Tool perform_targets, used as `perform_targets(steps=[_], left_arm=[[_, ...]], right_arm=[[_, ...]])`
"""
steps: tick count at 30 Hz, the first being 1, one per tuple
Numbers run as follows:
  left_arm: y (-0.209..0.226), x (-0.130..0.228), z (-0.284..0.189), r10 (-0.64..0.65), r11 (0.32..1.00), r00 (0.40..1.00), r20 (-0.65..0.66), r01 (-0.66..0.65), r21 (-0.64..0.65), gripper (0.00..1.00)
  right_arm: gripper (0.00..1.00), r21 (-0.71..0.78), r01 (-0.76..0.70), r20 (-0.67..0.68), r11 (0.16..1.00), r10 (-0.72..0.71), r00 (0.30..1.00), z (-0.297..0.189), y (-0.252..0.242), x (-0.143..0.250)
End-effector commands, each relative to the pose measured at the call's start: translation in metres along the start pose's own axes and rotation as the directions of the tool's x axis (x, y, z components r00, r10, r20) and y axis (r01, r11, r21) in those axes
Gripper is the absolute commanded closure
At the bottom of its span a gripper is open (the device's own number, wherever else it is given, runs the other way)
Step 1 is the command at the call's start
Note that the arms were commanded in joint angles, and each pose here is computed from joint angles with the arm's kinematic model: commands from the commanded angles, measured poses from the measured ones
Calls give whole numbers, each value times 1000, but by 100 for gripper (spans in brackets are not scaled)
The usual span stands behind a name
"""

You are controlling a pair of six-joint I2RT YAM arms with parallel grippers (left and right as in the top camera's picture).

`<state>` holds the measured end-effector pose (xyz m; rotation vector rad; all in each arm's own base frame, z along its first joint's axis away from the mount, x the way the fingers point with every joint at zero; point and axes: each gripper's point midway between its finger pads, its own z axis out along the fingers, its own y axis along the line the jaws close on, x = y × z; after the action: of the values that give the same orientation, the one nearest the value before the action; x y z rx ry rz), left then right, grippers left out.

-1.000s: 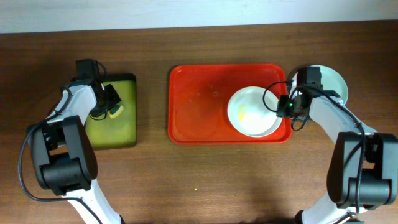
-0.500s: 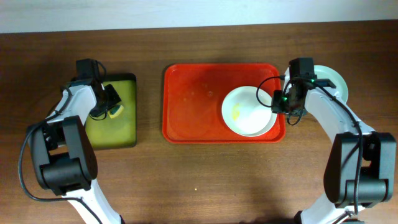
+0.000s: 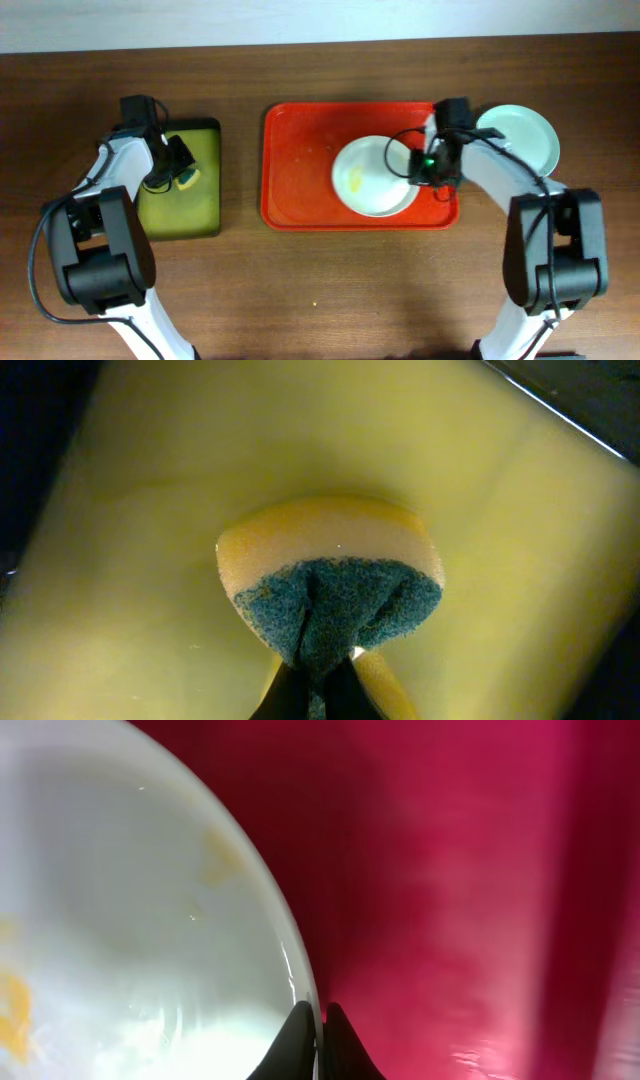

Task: Clean dirty plates on tray and stack at the side
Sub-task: 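Grasp the cream plate rim with the right gripper and pull it left, then scrub the cream plate with the sponge in the left gripper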

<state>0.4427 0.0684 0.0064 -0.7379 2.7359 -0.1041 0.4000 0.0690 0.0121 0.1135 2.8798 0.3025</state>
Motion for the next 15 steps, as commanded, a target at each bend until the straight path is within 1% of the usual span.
perform_targets(steps=[1,2,3,4,6,7,11,13,15], left_arm=[[-20,30,6,21,996,994,-104,-11,92,100],[-9,27,7,34,999,996,-85,-32,29,100],[2,23,7,11,999,998,-66,-13,-31,100],[3,23,7,-3,1000,998,-69,1,-20,100],[-11,15,-10,-10,997,998,-58,15,78,100],[-15,11,-18,-9,995,999,-41,13,95,100],[-39,-10,-88,21,983,994,104,-40,178,100],[-60,-5,-110,51,967,991,125,-80,241,100],[-92,13,-113,107,935,990,91,-131,330,100]], right_arm=[[96,-24,-12,10,1000,13,1000,8,27,0],[96,-31,-29,15,999,29,999,9,33,0],[96,-34,-37,13,999,38,999,10,38,1],[96,-36,-27,10,999,28,1000,11,42,3],[96,-41,-18,15,999,19,1000,11,46,2],[96,-42,-20,18,999,21,1000,11,46,2],[96,-50,-35,34,998,37,999,11,48,-3],[96,-79,-32,30,996,35,999,11,54,-2],[96,-138,-14,33,990,19,999,10,68,-3]])
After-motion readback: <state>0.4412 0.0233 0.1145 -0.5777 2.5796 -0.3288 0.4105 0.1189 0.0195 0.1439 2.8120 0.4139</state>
